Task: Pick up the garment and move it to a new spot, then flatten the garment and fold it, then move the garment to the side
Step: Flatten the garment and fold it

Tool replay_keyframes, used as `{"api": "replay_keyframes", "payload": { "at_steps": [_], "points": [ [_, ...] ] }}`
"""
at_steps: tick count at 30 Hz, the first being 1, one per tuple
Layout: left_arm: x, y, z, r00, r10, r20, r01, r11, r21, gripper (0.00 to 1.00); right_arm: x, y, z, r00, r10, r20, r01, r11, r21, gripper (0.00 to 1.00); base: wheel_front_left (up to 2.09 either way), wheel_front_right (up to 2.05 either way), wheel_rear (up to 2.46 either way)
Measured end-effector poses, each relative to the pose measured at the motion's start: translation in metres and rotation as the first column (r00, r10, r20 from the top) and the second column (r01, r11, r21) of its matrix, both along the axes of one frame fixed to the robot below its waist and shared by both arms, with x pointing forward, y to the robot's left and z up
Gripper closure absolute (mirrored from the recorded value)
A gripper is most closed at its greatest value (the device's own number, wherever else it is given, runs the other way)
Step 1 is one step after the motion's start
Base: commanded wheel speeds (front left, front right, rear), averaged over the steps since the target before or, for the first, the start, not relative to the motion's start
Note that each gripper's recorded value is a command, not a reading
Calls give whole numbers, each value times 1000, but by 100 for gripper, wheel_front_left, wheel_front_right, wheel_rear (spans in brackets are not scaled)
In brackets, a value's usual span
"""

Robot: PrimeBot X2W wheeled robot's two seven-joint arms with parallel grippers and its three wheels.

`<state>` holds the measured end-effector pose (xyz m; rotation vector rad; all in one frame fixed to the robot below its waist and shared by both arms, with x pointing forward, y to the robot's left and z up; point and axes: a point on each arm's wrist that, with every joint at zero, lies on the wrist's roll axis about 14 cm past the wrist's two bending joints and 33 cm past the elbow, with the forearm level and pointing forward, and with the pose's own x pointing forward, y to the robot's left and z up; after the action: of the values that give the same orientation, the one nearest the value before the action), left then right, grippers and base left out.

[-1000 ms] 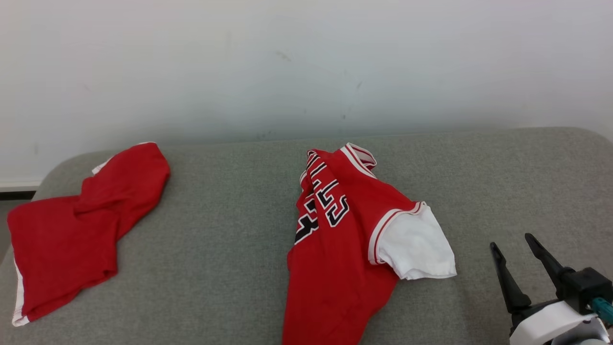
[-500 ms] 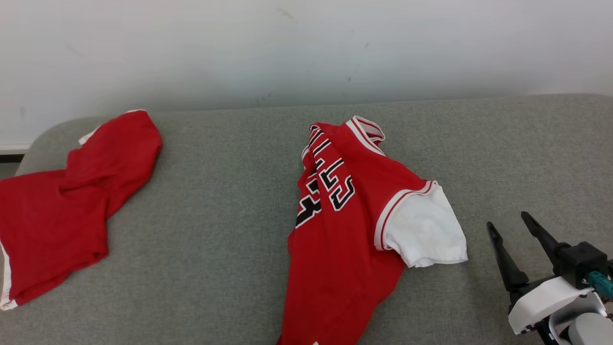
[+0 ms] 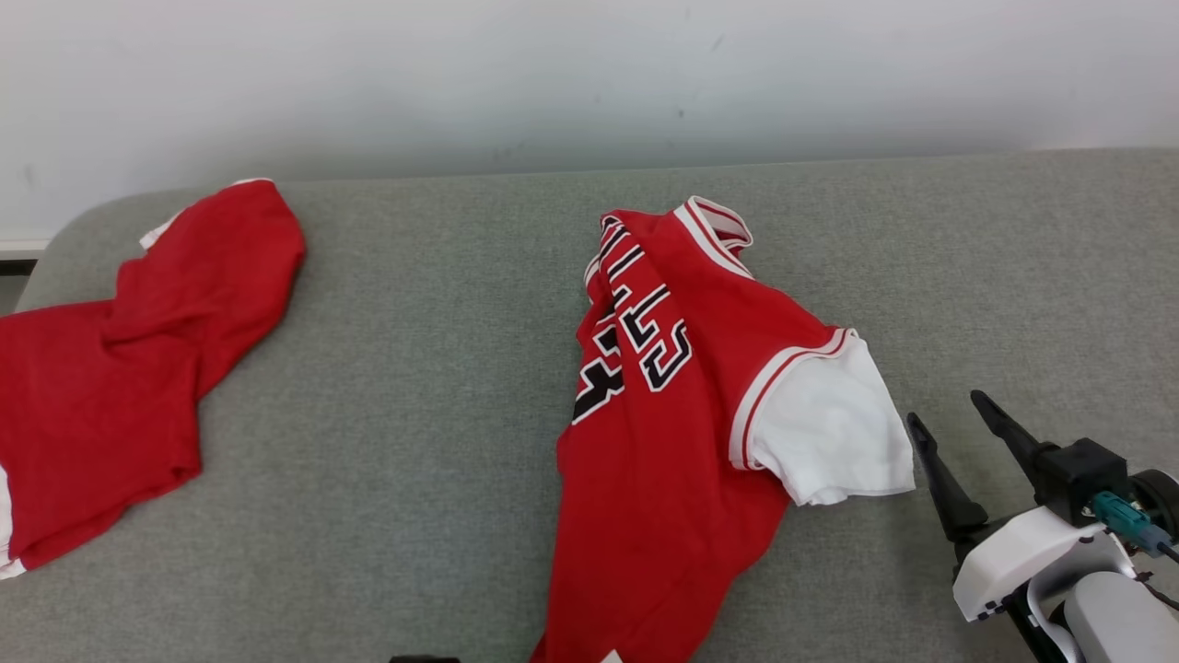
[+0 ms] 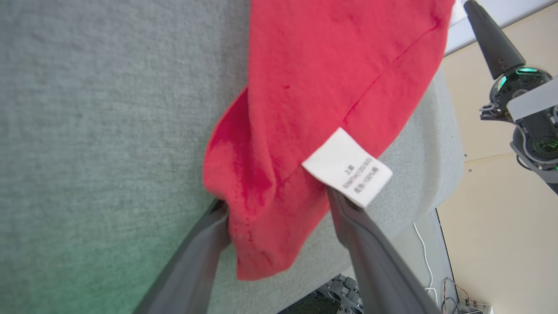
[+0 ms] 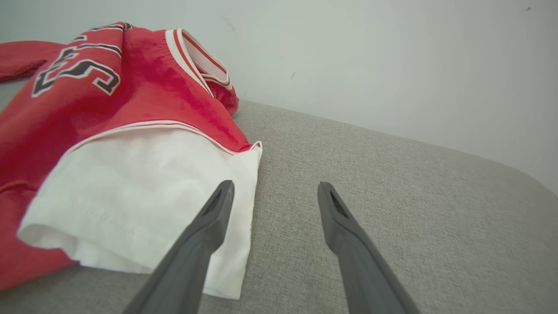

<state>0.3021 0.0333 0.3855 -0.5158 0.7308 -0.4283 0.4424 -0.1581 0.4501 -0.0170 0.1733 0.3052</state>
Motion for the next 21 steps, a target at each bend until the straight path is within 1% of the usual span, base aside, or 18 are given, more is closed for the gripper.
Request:
{"api": "replay_keyframes", "payload": {
  "at_steps": [1,2,3,4,5,7,11,13,14,17,21],
  "points": [
    [0,-1,0,1000,0,2,0,1000,-5,0,1,3,-2,1000,7,-7,-7,1000,1,0,0,0,0],
    [1,-1,1,1000,1,6,-1,1000,-6,5,2,5,-4,1000,13,-17,-13,1000,-2,0,0,0,0],
    [1,-1,1,1000,1,8,-1,1000,-9,15,2,8,-7,999,21,-29,-21,1000,-7,0,0,0,0],
    [2,-2,2,1000,1,9,-1,1000,-11,22,2,10,-10,999,27,-41,-28,1000,-10,0,0,0,0],
    [2,-2,2,1000,3,10,-3,1000,-13,24,3,12,-12,998,30,-50,-31,1000,-6,0,0,0,0],
    [2,-2,2,1000,6,13,-6,1000,-16,25,5,18,-15,997,44,-67,-45,999,-7,0,0,0,0],
    [3,-3,3,1000,6,19,-6,1000,-23,36,8,32,-23,990,69,-121,-68,998,14,0,0,0,0],
    [3,-3,2,1000,6,17,-5,1000,-24,51,9,34,-28,986,70,-155,-69,998,12,0,0,0,0],
    [3,-3,2,1000,5,17,-5,1000,-24,54,10,34,-31,983,66,-173,-65,998,16,0,0,0,0],
    [4,-3,2,1000,8,21,-8,1000,-23,55,9,37,-40,973,67,-223,-64,998,24,0,0,0,0],
    [5,-4,2,1000,12,24,-11,1000,-28,61,1,47,-56,946,86,-312,-75,996,48,0,0,0,0]
  ]
}}
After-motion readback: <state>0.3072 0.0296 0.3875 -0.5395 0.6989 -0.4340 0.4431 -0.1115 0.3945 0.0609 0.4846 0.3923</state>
